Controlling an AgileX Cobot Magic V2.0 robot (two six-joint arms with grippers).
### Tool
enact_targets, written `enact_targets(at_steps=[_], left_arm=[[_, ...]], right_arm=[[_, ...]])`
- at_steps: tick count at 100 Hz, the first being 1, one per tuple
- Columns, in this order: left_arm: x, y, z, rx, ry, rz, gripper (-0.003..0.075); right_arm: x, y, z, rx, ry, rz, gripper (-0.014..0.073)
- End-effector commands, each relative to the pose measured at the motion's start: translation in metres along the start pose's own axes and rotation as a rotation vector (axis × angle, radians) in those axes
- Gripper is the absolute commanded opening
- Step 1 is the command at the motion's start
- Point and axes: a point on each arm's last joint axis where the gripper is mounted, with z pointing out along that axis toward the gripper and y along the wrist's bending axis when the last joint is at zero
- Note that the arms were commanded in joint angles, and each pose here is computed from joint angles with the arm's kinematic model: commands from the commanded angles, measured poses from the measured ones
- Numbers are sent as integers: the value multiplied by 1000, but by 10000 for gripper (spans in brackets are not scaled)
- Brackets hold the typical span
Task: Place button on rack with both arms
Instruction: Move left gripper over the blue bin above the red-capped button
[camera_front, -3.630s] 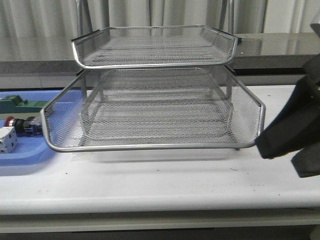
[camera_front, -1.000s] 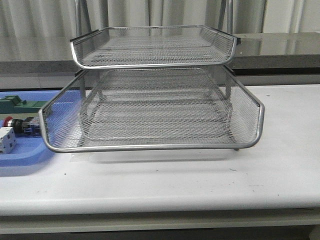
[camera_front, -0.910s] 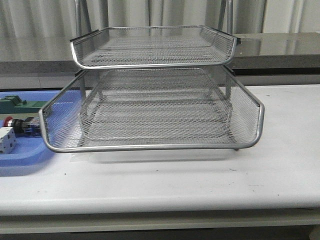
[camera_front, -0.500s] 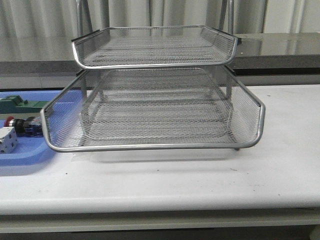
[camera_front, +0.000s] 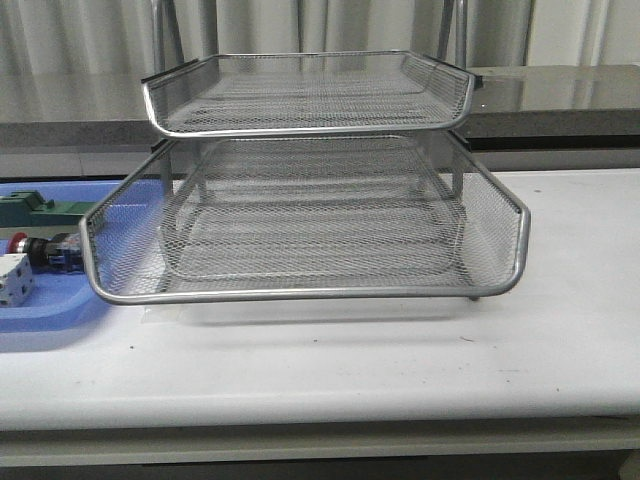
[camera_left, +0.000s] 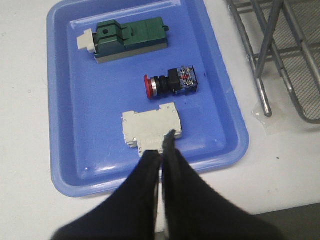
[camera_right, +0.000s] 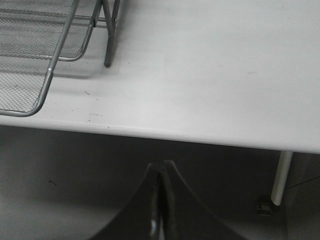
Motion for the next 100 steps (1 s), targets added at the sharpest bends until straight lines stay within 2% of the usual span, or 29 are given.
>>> enact_targets(at_steps=[1,16,23,56,80,100], left_arm=[[-12,2,-5,-5,-54,31,168],[-11,2,-2,-4,-32,32,567],[-11,2,-2,-4,-32,32,664],[-14,-1,-1,23,-53,12,670],[-43,3,13,17,-57,231,670],[-78,7,49,58,59,415,670]], right_arm=[[-12,0,-7,8,-84,-7,-71],[-12,0,-7,8,-83,-7,-71],[-12,0,-7,8,-82,-7,-71],[-12,0,-7,8,-82,-7,-71],[-12,0,-7,8,-81,-7,-71],[-12,0,-7,8,-79,-7,-71]])
